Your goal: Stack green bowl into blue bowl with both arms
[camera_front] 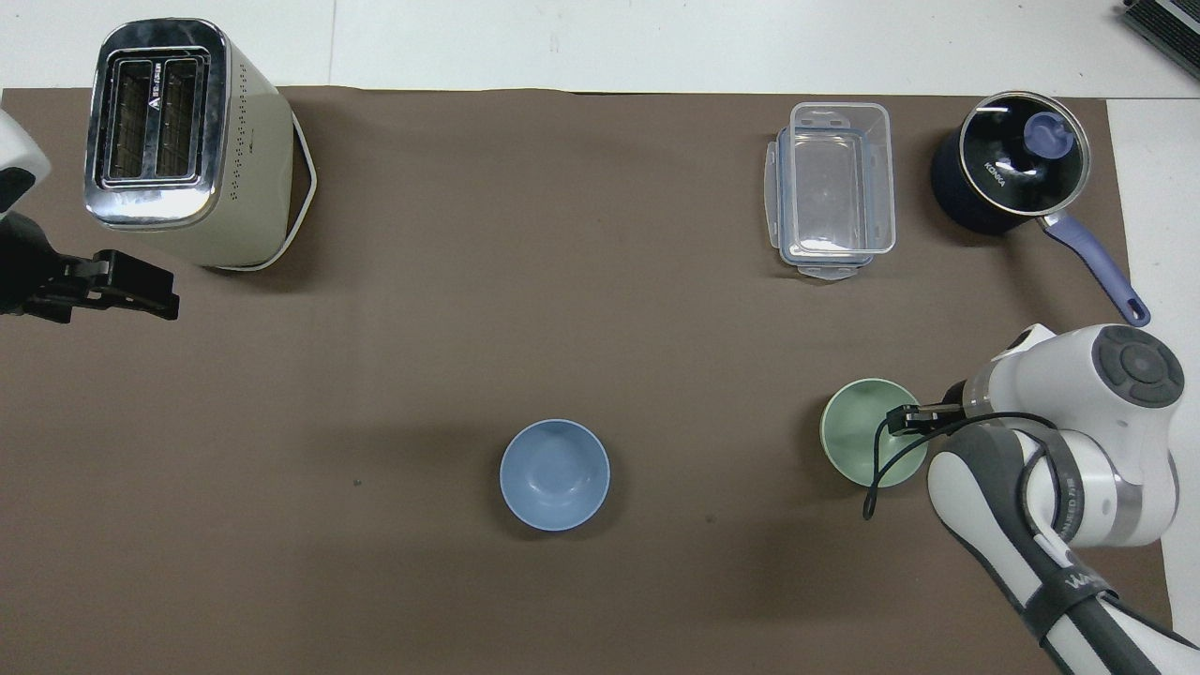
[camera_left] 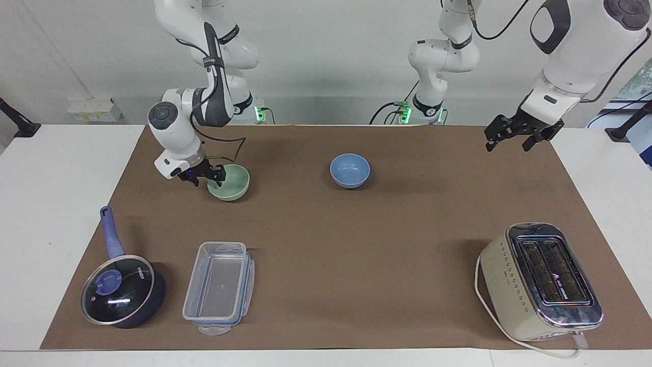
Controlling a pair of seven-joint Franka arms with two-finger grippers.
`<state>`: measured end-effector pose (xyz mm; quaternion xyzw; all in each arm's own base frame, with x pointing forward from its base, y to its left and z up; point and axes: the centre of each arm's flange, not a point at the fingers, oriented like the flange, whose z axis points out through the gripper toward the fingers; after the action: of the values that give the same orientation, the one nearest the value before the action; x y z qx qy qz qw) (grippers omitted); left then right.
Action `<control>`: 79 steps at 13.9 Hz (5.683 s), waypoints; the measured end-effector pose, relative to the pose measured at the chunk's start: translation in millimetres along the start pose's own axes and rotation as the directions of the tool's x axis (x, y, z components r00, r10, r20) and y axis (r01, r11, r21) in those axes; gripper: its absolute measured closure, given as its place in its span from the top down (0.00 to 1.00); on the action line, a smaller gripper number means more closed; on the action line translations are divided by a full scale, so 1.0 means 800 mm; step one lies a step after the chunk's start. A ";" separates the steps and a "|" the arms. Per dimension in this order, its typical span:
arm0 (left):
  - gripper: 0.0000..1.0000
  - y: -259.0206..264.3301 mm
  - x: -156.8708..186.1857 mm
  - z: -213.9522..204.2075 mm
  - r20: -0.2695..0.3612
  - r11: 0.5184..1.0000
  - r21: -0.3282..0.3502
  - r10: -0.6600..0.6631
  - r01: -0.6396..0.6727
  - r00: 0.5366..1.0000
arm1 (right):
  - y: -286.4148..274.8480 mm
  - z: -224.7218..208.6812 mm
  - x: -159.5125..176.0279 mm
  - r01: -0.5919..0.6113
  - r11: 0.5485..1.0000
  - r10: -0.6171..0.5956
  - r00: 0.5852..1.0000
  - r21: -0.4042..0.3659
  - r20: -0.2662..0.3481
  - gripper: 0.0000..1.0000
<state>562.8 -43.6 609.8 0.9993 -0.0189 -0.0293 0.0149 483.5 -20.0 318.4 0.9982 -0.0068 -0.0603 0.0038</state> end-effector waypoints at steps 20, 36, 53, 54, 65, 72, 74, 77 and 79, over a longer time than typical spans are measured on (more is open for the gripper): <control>1.00 0.000 0.000 0.000 0.000 1.000 0.000 0.000 0.000 1.000 | -0.279 -0.135 -0.042 0.067 0.988 -0.057 0.995 0.141 -0.077 0.05; 1.00 0.000 0.000 0.000 0.000 1.000 0.000 0.000 0.000 1.000 | -0.454 -0.052 -0.071 0.007 0.986 -0.006 1.000 0.169 -0.005 0.05; 1.00 0.000 0.000 0.000 0.000 1.000 0.000 0.000 0.000 1.000 | -0.463 -0.034 -0.070 0.010 0.983 -0.004 0.999 0.184 -0.036 0.05; 1.00 0.000 0.000 0.000 0.000 1.000 0.000 0.000 0.000 1.000 | -0.466 -0.032 -0.071 0.014 0.983 -0.008 0.999 0.182 -0.034 0.05; 1.00 0.000 0.000 0.000 0.000 1.000 0.000 0.000 0.000 1.000 | -0.469 -0.031 -0.073 0.018 0.983 -0.012 0.999 0.181 -0.033 0.24; 1.00 0.000 0.000 0.000 0.000 1.000 0.000 0.000 0.000 1.000 | -0.440 -0.103 -0.053 -0.015 0.973 0.039 0.994 0.231 -0.099 0.75; 1.00 0.000 0.000 0.000 0.000 1.000 0.000 0.000 0.000 1.000 | -0.390 -0.149 -0.041 -0.041 0.973 0.072 0.989 0.228 -0.131 0.99; 1.00 0.000 0.000 0.000 0.000 1.000 0.000 0.000 0.000 1.000 | -0.297 -0.208 -0.020 -0.100 0.973 0.142 0.971 0.210 -0.194 1.00; 1.00 0.000 0.000 0.000 0.000 1.000 0.000 0.000 0.000 1.000 | -0.233 -0.244 -0.003 -0.138 0.968 0.181 0.962 0.209 -0.205 1.00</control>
<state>562.5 -43.5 610.2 0.9993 -0.0188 -0.0291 0.0149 507.5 167.3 510.9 0.9904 -0.0929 0.0530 -0.0871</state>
